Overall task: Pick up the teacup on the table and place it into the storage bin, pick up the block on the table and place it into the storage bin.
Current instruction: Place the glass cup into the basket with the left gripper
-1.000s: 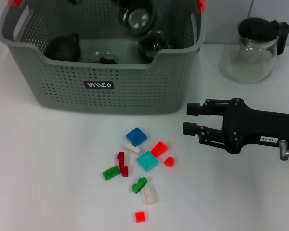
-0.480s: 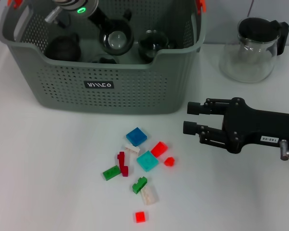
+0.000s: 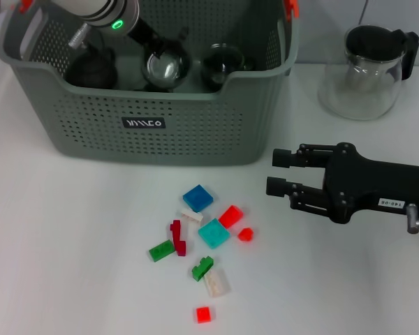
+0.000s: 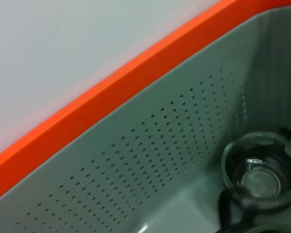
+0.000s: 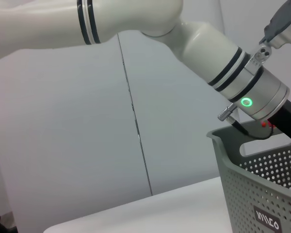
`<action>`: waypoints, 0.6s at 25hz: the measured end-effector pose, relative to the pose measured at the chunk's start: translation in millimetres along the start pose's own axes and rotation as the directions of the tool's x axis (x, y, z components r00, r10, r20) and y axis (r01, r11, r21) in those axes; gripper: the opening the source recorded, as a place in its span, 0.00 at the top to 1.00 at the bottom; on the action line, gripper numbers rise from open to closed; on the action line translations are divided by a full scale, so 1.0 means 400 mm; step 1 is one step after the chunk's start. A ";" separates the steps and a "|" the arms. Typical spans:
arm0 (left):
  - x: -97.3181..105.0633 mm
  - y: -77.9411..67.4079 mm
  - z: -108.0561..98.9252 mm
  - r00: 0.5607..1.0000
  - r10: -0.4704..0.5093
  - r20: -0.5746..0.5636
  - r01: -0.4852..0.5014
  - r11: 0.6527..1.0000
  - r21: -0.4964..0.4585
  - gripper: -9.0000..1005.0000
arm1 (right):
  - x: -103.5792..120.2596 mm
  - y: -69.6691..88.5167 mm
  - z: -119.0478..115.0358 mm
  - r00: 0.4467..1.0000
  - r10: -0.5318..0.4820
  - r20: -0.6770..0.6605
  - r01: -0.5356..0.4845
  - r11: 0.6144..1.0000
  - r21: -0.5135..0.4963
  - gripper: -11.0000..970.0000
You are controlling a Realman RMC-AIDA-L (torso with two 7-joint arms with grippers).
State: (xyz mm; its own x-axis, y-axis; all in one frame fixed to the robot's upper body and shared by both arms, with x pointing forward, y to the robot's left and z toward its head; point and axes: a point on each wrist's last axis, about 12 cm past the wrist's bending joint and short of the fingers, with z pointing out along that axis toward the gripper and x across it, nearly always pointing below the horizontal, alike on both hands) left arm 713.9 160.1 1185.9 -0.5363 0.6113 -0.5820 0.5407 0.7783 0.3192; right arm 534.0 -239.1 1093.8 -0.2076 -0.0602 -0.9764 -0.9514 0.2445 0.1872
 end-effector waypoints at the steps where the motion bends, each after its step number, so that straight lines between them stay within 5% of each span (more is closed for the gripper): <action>1: 0.001 -0.002 0.002 1.000 -0.006 0.006 0.006 1.000 0.001 0.93 | 0.001 0.000 -0.001 1.000 0.000 0.000 0.000 1.000 0.001 0.46; 6: -0.007 0.003 -0.006 0.997 -0.057 0.046 0.057 0.998 0.008 0.72 | 0.002 -0.001 -0.002 1.000 0.001 -0.002 -0.001 1.000 0.005 0.46; 11: 0.010 0.055 -0.058 0.939 -0.290 0.187 0.272 0.955 0.118 0.62 | 0.003 -0.001 -0.004 1.000 0.002 -0.003 -0.002 1.000 0.009 0.46; 13: 0.068 0.095 -0.105 0.849 -0.448 0.279 0.348 0.873 0.342 0.59 | 0.003 -0.001 -0.004 1.000 0.003 -0.003 -0.003 1.000 0.011 0.46; 14: 0.094 0.104 -0.132 0.778 -0.544 0.315 0.340 0.786 0.516 0.57 | 0.003 -0.001 -0.004 1.000 0.003 -0.002 -0.003 1.000 0.011 0.46; 15: 0.109 0.104 -0.142 0.744 -0.585 0.322 0.324 0.738 0.591 0.55 | 0.003 -0.001 -0.004 1.000 0.003 -0.002 -0.003 1.000 0.011 0.46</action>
State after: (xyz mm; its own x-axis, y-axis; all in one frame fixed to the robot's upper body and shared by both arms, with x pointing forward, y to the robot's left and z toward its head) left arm 676.0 227.3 1216.4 -0.5067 -0.0467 -0.8609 0.6084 0.6881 -0.3955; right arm 533.7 -240.8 1092.7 -0.2106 -0.0615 -0.9756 -0.9484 0.2550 0.1887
